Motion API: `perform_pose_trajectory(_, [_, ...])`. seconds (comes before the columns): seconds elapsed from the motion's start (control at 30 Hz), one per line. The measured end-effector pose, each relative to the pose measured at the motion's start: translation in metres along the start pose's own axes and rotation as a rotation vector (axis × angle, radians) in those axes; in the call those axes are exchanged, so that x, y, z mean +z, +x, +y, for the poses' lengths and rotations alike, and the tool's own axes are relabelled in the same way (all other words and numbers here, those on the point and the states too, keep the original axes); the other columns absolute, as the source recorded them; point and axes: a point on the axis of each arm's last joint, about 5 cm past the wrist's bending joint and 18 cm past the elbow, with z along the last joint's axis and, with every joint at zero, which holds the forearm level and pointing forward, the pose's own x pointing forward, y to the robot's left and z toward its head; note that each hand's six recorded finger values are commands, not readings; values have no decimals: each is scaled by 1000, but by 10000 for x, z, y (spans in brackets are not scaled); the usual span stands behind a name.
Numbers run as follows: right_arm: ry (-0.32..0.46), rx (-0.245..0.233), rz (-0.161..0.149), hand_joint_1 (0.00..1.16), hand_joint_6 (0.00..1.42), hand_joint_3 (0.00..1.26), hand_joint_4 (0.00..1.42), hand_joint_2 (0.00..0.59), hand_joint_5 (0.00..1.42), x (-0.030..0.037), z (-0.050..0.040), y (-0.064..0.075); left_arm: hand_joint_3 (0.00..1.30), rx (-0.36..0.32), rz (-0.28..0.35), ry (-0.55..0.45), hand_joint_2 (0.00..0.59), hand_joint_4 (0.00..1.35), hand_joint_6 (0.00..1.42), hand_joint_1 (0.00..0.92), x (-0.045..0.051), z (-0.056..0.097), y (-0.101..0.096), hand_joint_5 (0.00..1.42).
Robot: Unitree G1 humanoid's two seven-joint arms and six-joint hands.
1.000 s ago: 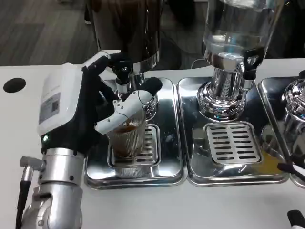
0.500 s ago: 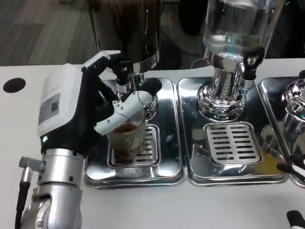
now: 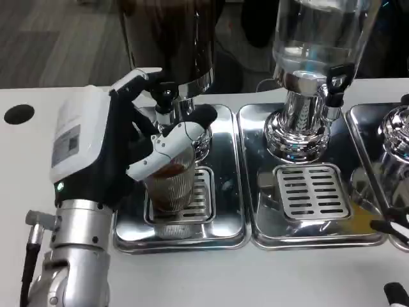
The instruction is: Grasp the cup under the faucet to collect the drink, then remove the cup.
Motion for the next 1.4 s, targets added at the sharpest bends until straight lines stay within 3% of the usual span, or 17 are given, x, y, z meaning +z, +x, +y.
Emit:
perform_pose_trajectory(0.07, [-1, 0, 0, 546, 45, 167, 34, 444, 72, 0, -1, -1, 432, 0, 0, 0, 52, 397, 878, 29, 0, 0, 0, 786])
perform_pose_trajectory(0.17, [-2, -1, 0, 546, 45, 167, 34, 444, 72, 1, -4, -1, 255, 1, 1, -8, 52, 192, 880, 29, -2, 2, 1, 752])
perform_pose_trajectory(0.27, [-2, 0, 0, 546, 45, 167, 34, 444, 72, 1, -4, -1, 214, 17, -11, -46, 52, 147, 880, 29, -24, 10, -12, 733])
perform_pose_trajectory(0.37, [-1, 1, 1, 546, 45, 167, 38, 444, 72, 1, -3, -3, 196, 88, -57, -75, 49, 120, 880, 26, -39, 71, -6, 700])
perform_pose_trajectory(0.53, [0, 2, 0, 542, 59, 182, 50, 438, 104, 1, 0, -1, 250, 157, -65, -81, 41, 192, 605, 10, -81, 158, -12, 448])
perform_pose_trajectory(0.63, [25, -1, -9, 518, 75, 199, 72, 403, 127, 0, -1, 15, 275, 157, -62, -51, 41, 227, 514, 0, -102, 186, -49, 401])
perform_pose_trajectory(0.8, [60, 58, -12, 500, 108, 221, 86, 363, 165, -96, -101, 168, 300, 89, -53, 56, 35, 258, 455, 0, -167, 270, -173, 382])
perform_pose_trajectory(1.0, [28, 83, -54, 506, 134, 230, 108, 306, 202, -144, -262, 407, 322, -9, -18, 111, 36, 270, 408, 0, -246, 311, -472, 380])
perform_pose_trajectory(1.1, [24, 87, -79, 520, 149, 239, 118, 279, 205, -145, -280, 489, 323, -33, -13, 155, 35, 280, 304, 0, -257, 331, -574, 380])
perform_pose_trajectory(1.23, [55, 79, -57, 548, 159, 234, 119, 244, 205, -198, -293, 515, 314, -71, -18, 186, 35, 263, 187, 0, -241, 325, -761, 343])
perform_pose_trajectory(1.4, [109, 86, -71, 556, 161, 205, 131, 236, 197, -211, -296, 595, 265, -92, 0, 226, 38, 206, 134, 0, -230, 292, -961, 278])
